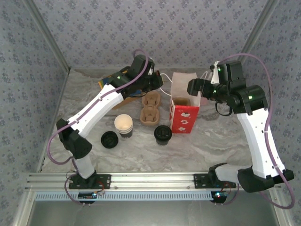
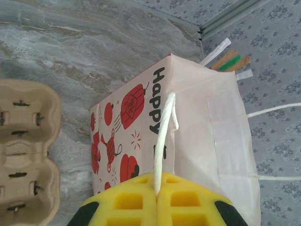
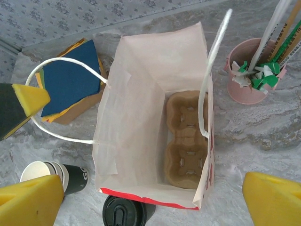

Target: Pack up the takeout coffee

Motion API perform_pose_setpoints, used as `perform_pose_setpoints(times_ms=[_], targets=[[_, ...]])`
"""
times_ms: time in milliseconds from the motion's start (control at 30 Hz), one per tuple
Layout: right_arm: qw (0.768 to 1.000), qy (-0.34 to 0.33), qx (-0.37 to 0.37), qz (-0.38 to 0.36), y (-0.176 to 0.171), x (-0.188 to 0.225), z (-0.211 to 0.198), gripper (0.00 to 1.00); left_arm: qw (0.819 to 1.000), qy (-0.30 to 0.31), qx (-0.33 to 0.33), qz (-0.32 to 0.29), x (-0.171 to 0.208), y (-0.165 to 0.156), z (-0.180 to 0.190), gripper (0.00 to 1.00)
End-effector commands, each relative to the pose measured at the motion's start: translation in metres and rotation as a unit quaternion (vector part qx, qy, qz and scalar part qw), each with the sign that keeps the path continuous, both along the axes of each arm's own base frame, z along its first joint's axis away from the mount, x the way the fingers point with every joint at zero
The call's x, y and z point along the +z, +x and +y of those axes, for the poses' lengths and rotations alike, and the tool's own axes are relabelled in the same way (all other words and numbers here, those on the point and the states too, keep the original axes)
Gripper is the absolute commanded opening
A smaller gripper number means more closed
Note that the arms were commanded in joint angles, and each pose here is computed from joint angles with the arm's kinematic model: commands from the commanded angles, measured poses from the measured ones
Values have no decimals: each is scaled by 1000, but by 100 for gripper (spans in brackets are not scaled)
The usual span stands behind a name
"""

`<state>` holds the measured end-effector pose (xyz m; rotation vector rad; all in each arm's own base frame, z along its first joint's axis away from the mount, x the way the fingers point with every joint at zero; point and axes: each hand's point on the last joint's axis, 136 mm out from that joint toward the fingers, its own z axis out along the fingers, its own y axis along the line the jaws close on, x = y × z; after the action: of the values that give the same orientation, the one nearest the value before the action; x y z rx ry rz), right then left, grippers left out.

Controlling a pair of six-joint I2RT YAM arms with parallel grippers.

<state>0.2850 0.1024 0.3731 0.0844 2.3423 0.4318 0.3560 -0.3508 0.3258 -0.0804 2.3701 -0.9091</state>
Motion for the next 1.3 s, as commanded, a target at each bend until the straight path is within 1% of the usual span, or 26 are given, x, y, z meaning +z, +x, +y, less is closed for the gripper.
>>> perform_pose_setpoints(times_ms=[0, 33, 133, 167, 200, 267, 333, 367, 467, 567, 600, 700, 833, 933, 1033, 1133, 1267], targets=[[1000, 8, 10, -2, 0, 0, 4, 100, 1000, -4, 12, -14, 14, -7, 8, 0], [1000, 10, 12, -1, 0, -1, 5, 100, 1000, -3, 10, -16, 14, -8, 7, 1], [1000, 16, 20, 5, -2, -3, 10, 100, 1000, 0, 8, -14, 12, -8, 7, 16], [1000, 17, 23, 6, -3, -3, 11, 100, 1000, -1, 7, -15, 13, -8, 8, 24], [1000, 17, 24, 9, -4, -4, 12, 100, 1000, -1, 5, -18, 15, -8, 8, 35], [999, 17, 27, 14, -8, -6, 15, 100, 1000, -2, 8, -25, 22, -9, 12, 48], [999, 14, 33, 19, -12, -7, 20, 100, 999, -4, 10, -35, 32, -9, 19, 56], [999, 8, 38, 21, -14, -9, 24, 100, 999, -2, 14, -40, 36, -10, 24, 62], [998, -16, 55, 22, -23, -14, 36, 100, 998, 5, 30, -49, 45, -13, 44, 82], [997, -27, 66, 28, -31, -20, 47, 100, 997, 15, 49, -56, 51, -20, 70, 92], [997, -31, 69, 32, -34, -22, 51, 100, 997, 21, 55, -58, 51, -24, 79, 100], [995, -41, 75, 43, -43, -29, 60, 100, 994, 31, 79, -64, 51, -37, 110, 100], [990, -80, 90, 68, -55, -43, 73, 100, 990, 41, 119, -58, 36, -56, 155, 100], [984, -105, 109, 91, -64, -58, 90, 100, 987, 44, 148, -50, 17, -71, 185, 100], [977, -130, 126, 112, -70, -73, 107, 100, 985, 46, 164, -41, -2, -85, 203, 100], [967, -162, 142, 135, -75, -88, 124, 100, 983, 62, 169, -21, -24, -97, 216, 100], [948, -217, 166, 166, -82, -109, 143, 100, 981, 80, 176, 4, -47, -112, 231, 100]])
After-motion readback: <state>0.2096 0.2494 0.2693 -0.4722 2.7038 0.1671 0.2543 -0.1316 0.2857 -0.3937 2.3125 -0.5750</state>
